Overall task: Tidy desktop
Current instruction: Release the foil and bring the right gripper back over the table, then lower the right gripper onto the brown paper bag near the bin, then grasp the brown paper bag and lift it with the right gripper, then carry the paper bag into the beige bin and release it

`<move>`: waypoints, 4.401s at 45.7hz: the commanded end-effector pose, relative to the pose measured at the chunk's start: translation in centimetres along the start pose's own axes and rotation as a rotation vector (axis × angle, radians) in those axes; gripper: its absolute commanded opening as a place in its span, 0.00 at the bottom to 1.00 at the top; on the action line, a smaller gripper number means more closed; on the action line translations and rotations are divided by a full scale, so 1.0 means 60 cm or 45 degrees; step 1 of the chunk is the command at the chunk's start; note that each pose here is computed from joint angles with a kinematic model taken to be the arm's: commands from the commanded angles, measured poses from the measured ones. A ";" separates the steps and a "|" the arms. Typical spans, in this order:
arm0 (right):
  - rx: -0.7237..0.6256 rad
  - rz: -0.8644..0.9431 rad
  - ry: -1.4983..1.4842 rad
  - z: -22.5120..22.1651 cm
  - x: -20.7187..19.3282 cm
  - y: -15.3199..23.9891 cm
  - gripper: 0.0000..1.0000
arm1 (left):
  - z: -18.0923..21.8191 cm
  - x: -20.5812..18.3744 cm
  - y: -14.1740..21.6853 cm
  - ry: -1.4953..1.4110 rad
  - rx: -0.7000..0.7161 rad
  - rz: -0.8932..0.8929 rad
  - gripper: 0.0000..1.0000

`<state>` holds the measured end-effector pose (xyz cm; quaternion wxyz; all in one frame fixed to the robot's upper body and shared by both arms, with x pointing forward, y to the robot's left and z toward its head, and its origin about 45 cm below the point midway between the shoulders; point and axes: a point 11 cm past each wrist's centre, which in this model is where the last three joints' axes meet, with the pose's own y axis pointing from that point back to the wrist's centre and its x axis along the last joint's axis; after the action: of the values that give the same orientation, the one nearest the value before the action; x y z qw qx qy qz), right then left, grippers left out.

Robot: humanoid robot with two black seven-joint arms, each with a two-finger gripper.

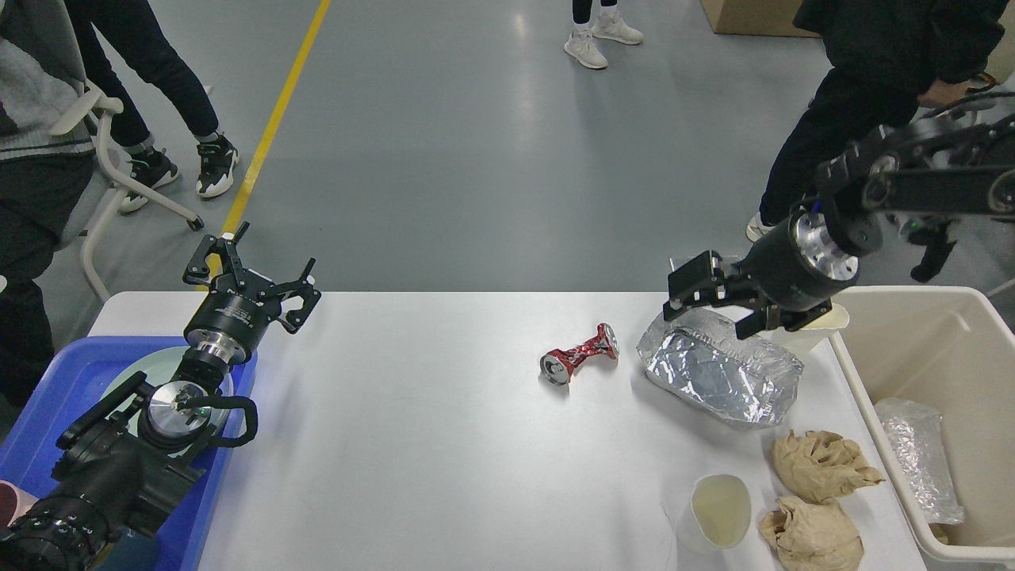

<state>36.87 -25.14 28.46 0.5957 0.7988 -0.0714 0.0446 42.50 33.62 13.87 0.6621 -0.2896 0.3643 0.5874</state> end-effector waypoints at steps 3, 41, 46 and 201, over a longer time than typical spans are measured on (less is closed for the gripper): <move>-0.061 -0.098 0.008 0.010 -0.071 -0.017 1.00 | 0.000 0.000 0.000 0.002 0.000 0.000 0.96; -0.192 0.099 -0.450 0.258 -0.092 -0.027 1.00 | 0.000 0.000 0.000 0.002 0.000 0.000 0.96; -0.222 0.116 -0.546 0.306 -0.114 -0.023 1.00 | 0.001 0.000 0.000 -0.002 0.000 0.000 0.96; -0.369 0.045 0.369 -0.014 0.025 0.006 0.00 | 0.000 0.000 0.000 0.000 0.001 -0.002 0.96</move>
<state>36.83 -21.42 29.42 0.6926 0.6995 0.0318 0.1731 42.50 33.61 13.89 0.6629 -0.2893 0.3639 0.5869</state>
